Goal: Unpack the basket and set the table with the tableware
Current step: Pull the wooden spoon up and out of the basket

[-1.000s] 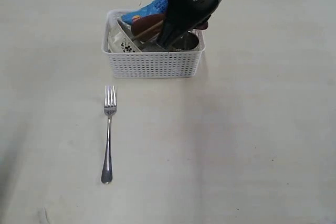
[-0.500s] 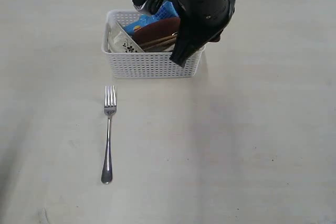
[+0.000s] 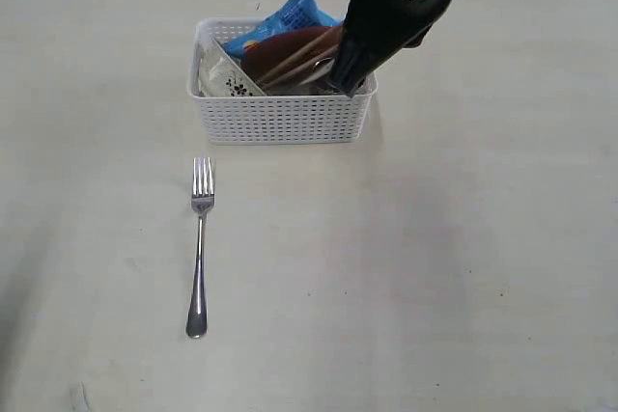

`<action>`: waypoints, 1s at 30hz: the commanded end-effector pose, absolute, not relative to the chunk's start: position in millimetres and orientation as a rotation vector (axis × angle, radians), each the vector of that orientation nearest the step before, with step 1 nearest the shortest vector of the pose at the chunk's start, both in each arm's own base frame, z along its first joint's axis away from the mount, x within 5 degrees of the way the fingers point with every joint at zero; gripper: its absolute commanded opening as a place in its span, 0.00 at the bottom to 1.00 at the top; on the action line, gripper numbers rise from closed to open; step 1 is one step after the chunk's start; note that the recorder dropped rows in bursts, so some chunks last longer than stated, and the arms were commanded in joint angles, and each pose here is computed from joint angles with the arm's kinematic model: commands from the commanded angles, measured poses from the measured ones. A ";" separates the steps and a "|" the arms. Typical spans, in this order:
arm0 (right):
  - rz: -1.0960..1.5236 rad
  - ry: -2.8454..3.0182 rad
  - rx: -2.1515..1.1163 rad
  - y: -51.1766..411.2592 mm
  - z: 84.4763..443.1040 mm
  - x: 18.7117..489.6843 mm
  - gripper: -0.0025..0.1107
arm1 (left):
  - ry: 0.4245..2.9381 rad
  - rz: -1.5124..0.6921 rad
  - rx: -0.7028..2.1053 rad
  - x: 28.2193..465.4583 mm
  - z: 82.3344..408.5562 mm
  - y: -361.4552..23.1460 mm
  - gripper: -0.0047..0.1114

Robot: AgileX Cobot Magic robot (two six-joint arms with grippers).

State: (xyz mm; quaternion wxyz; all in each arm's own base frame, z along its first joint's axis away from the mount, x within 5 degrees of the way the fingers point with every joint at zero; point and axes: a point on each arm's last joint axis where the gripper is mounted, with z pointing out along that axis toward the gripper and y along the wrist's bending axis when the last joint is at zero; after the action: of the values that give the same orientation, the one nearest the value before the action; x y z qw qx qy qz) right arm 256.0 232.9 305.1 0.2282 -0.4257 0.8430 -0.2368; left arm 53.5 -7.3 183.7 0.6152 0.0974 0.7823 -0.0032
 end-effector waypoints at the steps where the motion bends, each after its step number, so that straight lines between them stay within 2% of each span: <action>1: -0.666 2.290 -1.162 227.6 314.0 255.0 0.02 | 1.789 -0.012 0.225 53.5 184.3 -7.6 0.04; 30: -0.727 2.240 -1.192 225.8 316.7 257.9 0.02 | 1.789 -0.009 0.227 53.5 184.3 -7.5 0.04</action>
State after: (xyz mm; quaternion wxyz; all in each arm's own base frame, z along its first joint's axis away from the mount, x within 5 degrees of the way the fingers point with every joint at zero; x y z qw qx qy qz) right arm 257.7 228.8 313.3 0.2430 -0.4386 0.8247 -0.2617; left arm 53.5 -7.3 183.7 0.6152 0.0974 0.7823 -0.0032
